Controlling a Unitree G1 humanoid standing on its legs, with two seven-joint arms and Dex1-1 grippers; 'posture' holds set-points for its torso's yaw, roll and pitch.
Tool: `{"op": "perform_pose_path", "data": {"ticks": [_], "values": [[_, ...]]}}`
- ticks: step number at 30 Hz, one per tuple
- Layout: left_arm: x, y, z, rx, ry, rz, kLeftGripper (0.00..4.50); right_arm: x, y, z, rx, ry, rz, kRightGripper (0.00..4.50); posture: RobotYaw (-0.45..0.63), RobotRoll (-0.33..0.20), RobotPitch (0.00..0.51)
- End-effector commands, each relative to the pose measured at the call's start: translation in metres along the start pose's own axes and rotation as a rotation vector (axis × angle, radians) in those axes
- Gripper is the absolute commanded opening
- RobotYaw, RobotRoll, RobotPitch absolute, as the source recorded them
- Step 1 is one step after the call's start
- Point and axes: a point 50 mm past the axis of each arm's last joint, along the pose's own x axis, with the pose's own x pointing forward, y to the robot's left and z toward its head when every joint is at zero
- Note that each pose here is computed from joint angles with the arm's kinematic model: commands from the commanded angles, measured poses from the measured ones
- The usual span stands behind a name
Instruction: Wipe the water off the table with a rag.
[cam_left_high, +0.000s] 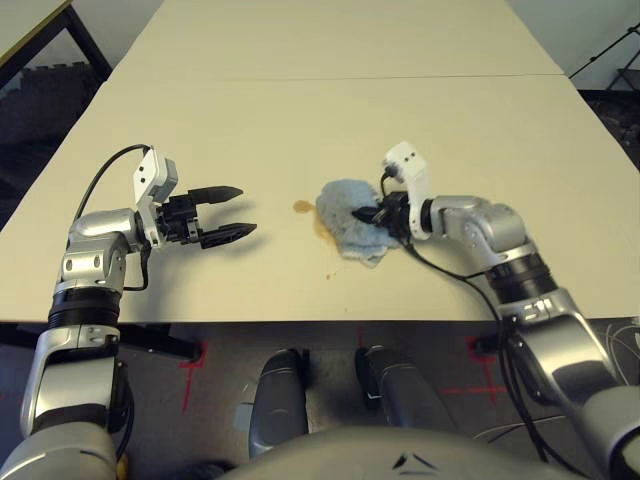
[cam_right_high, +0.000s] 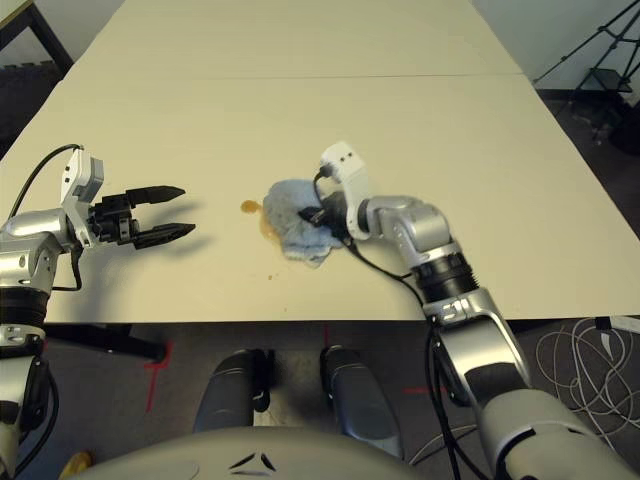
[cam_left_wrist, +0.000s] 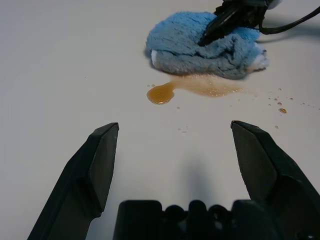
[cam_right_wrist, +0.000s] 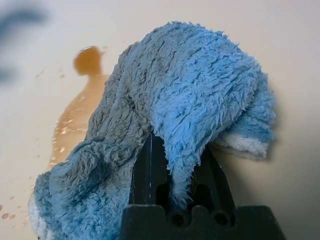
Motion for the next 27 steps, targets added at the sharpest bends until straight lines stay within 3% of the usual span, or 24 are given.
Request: {"op": "perform_pose_path", "data": {"ticks": [1,7,12,18,27], "values": [[0.002,0.001,-0.002,0.001,0.017,-0.008,4.5,-0.012,-0.013,0.014,0.021,-0.043,-0.041,0.15,-0.21,0.0,0.125],[0.003,0.003,-0.001,0.006,0.015,-0.007,4.5,-0.034,-0.041,0.015,-0.077,-0.007,-0.158,0.15,-0.21,0.0,0.125],[0.002,0.004,0.0,0.008,0.018,-0.008,4.5,-0.064,-0.059,0.028,0.125,-0.144,-0.183,0.15,-0.21,0.0,0.129],[0.0,0.007,0.001,0.011,0.026,-0.002,4.5,-0.076,-0.048,0.027,0.271,-0.183,-0.142,0.15,-0.23,0.0,0.134],[0.001,0.009,0.002,0.016,0.028,-0.005,4.5,-0.06,-0.022,-0.012,0.334,-0.088,-0.15,0.15,-0.24,0.0,0.137]]}}
